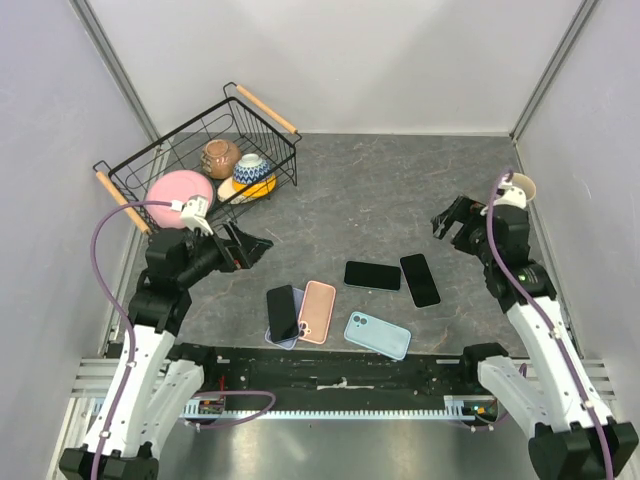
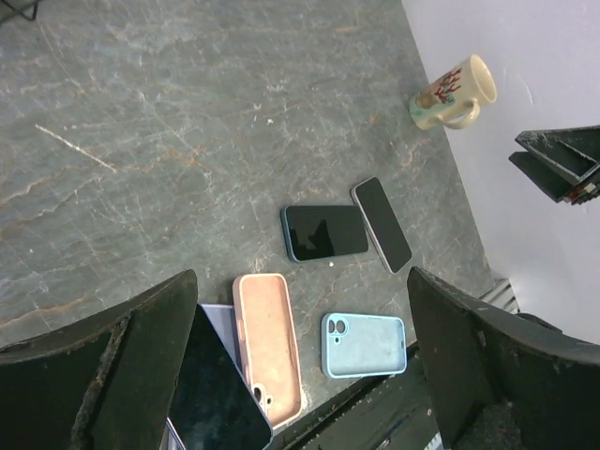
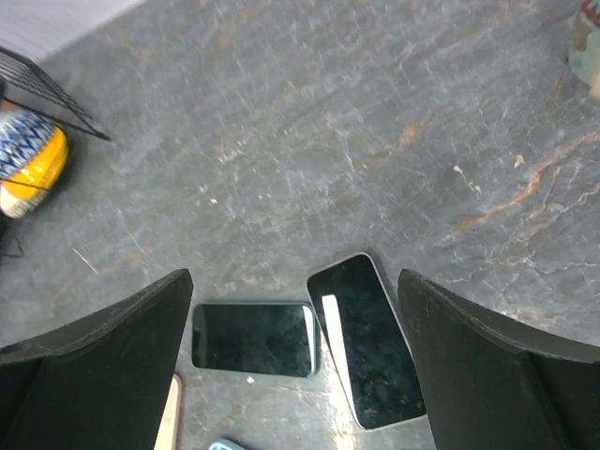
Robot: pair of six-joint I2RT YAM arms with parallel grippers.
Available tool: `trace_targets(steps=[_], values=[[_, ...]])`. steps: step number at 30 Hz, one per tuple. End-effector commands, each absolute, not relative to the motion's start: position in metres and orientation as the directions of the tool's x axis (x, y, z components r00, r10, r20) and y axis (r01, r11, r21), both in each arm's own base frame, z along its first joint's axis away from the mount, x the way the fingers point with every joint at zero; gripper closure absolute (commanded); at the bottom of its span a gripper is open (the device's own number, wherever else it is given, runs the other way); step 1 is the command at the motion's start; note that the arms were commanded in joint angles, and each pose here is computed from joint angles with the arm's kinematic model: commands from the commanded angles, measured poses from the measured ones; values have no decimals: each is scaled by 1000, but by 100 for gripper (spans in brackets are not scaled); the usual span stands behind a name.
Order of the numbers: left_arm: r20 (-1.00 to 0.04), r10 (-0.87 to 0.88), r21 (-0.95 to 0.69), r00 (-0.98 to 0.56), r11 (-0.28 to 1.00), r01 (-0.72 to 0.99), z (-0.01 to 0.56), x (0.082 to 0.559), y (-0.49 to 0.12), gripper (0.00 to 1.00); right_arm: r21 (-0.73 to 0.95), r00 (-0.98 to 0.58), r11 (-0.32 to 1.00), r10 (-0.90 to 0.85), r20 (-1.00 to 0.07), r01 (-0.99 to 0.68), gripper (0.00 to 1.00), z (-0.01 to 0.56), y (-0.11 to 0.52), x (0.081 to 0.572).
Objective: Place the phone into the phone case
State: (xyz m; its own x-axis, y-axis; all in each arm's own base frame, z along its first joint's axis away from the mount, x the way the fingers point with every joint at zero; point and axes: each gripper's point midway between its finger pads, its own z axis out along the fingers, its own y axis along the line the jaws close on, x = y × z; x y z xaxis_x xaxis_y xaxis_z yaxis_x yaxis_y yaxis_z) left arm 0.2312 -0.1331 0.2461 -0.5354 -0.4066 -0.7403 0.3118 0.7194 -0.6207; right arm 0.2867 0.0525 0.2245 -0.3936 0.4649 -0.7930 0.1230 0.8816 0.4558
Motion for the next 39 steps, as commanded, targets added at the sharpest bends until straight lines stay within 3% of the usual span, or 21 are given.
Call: trace_targets(steps=[1,6,8,16,25,32,39], values=[[-711,-374,-646,-596,682,342,234,233,-145,0,376,-510,921,373,-775,103,2,211,57,292],[-671,-309,-663,-674,656,360,229,234,-165,0,387,-606,922,315,-730,13,2,199,79,306],[-633,-271,-645,-726,702,300,210,239,-169,0,377,-629,926,294,-720,1,2,192,82,308],[-542,9,-506,-840,795,335,160,236,-229,2,331,-717,926,107,-689,-180,2,163,130,290],[-554,-104,-546,-826,795,266,178,264,-211,0,312,-726,842,-128,-676,-439,2,135,216,270],[-549,-311,-631,-776,762,141,206,279,-123,0,252,-620,657,-414,-667,-710,3,112,301,250],[-510,-420,-756,-751,635,157,229,275,-92,0,235,-532,510,-580,-617,-828,18,78,365,232]])
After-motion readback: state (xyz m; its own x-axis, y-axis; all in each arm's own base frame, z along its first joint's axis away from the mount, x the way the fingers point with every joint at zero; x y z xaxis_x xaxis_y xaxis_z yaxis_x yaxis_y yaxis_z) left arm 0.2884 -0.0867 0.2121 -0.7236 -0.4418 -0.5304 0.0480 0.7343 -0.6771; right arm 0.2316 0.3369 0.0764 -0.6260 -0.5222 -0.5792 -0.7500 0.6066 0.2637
